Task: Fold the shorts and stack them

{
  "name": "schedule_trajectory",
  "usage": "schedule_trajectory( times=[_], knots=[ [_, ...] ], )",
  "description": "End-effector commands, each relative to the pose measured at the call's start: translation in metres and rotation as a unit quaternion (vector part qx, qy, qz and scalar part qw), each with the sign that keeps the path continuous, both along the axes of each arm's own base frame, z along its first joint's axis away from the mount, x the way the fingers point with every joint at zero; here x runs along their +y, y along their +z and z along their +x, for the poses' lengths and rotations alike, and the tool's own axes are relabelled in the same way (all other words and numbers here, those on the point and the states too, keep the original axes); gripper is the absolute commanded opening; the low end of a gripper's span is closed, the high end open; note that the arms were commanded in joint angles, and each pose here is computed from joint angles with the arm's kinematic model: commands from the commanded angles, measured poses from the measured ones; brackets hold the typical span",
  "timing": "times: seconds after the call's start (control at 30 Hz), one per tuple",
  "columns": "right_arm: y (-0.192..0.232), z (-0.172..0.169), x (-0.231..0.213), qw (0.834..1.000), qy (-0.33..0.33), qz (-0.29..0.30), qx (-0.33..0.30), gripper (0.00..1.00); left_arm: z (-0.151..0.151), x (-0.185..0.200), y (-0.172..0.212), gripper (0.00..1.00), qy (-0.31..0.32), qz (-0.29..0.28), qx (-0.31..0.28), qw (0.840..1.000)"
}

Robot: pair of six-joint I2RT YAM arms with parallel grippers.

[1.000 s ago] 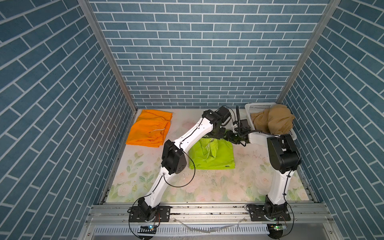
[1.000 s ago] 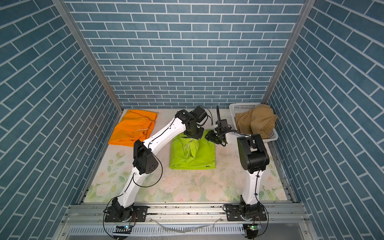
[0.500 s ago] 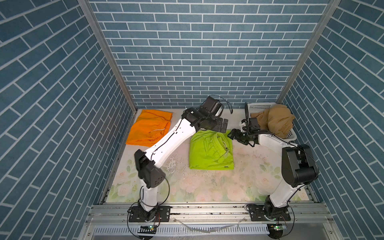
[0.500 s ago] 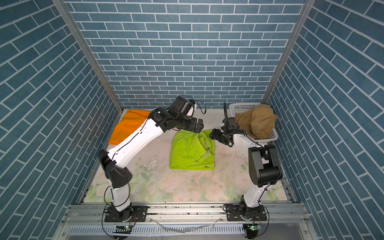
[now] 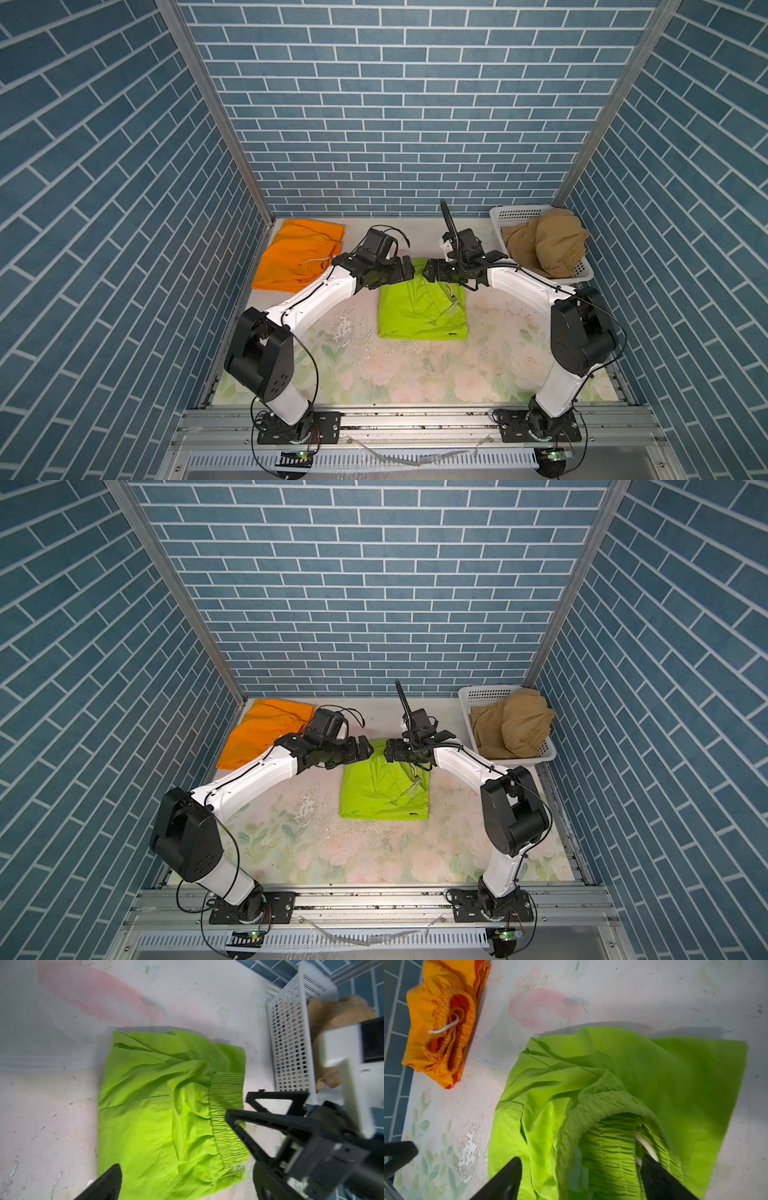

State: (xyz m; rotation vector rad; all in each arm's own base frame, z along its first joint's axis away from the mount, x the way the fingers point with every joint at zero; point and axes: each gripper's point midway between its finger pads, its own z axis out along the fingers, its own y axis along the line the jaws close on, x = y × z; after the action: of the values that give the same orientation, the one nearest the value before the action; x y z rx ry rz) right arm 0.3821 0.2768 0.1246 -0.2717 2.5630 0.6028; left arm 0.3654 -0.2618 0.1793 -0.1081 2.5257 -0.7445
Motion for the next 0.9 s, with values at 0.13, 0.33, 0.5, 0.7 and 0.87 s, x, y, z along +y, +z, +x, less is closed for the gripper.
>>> schedule_trajectory(
  times=[0.13, 0.33, 0.5, 0.7, 0.87],
  knots=[
    [-0.024, 0.001, -0.004, 0.997, -0.006, -0.076, 0.028, 0.67, 0.003, 0.004, 0.002, 1.0, 0.018, -0.024, -0.005, 1.0],
    [-0.03, -0.004, -0.017, 0.996, -0.011, -0.086, 0.026, 0.23, 0.004, -0.002, -0.021, 1.0, 0.023, -0.038, 0.018, 0.999],
    [-0.045, -0.007, -0.039, 0.995, -0.023, -0.086, 0.038, 0.11, 0.007, -0.011, -0.043, 0.99, 0.024, -0.049, 0.035, 0.998],
    [-0.072, -0.009, -0.063, 0.995, -0.039, -0.074, 0.056, 0.13, -0.001, -0.023, -0.072, 1.0, 0.019, -0.038, 0.055, 0.998],
    [-0.089, -0.012, -0.062, 0.995, -0.034, -0.053, 0.074, 0.36, -0.015, -0.025, -0.101, 1.0, 0.017, -0.023, 0.078, 0.997]
  ],
)
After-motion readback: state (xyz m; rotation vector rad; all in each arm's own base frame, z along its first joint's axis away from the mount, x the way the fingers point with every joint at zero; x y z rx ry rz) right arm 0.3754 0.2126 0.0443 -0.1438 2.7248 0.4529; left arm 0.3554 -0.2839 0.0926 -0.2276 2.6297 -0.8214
